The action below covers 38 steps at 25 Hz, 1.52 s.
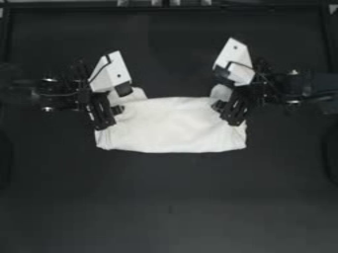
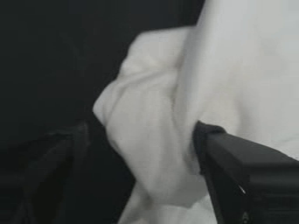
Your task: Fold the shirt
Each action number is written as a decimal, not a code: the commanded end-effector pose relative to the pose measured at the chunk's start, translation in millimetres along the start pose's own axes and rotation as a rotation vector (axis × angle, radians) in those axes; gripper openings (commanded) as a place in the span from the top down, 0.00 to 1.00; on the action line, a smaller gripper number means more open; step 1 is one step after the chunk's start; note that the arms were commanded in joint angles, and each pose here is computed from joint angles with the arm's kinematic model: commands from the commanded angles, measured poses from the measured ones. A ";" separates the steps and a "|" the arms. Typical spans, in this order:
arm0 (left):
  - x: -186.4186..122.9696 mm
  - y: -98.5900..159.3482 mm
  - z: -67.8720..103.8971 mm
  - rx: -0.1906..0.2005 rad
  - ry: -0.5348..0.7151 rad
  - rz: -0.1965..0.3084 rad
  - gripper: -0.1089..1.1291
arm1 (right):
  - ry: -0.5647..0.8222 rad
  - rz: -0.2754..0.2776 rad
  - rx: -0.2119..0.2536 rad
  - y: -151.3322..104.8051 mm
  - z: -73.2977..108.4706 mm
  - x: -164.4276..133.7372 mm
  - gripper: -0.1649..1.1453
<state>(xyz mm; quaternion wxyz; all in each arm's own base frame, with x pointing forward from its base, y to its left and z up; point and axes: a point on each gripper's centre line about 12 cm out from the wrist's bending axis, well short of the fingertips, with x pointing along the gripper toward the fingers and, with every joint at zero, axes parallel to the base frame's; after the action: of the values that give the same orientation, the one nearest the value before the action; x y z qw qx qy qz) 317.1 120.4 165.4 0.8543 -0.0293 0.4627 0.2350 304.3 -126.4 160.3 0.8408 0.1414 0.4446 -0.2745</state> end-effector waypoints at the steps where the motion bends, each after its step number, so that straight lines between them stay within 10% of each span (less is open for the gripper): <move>1: -34.6 7.1 23.2 -0.005 -0.138 -0.006 0.12 | -0.084 0.036 0.081 -1.1 20.5 -26.2 0.15; 11: -65.1 -8.1 49.6 0.001 -0.448 -0.179 0.13 | -0.041 0.178 0.463 2.8 24.0 -81.6 0.14; 16: -58.0 -17.7 57.1 0.019 -0.505 -0.237 0.13 | 0.041 0.155 0.600 2.4 15.0 -99.3 0.15; 22: -41.2 -27.1 62.0 0.061 -0.516 -0.271 0.13 | 0.059 0.045 0.714 -1.2 -11.6 -96.2 0.15; 29: -22.9 -35.2 74.7 0.109 -0.522 -0.286 0.13 | 0.000 0.123 0.850 5.8 -45.1 -74.6 0.15; 38: -20.7 -35.0 76.6 0.110 -0.515 -0.280 0.13 | 0.006 0.112 0.876 -1.2 -66.7 -52.0 0.15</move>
<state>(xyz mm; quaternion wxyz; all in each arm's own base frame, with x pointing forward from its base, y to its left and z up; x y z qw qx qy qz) 379.8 100.6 202.6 0.9629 0.0093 0.2555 0.0866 232.3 -74.7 163.5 0.7087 0.5105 0.2870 -0.3933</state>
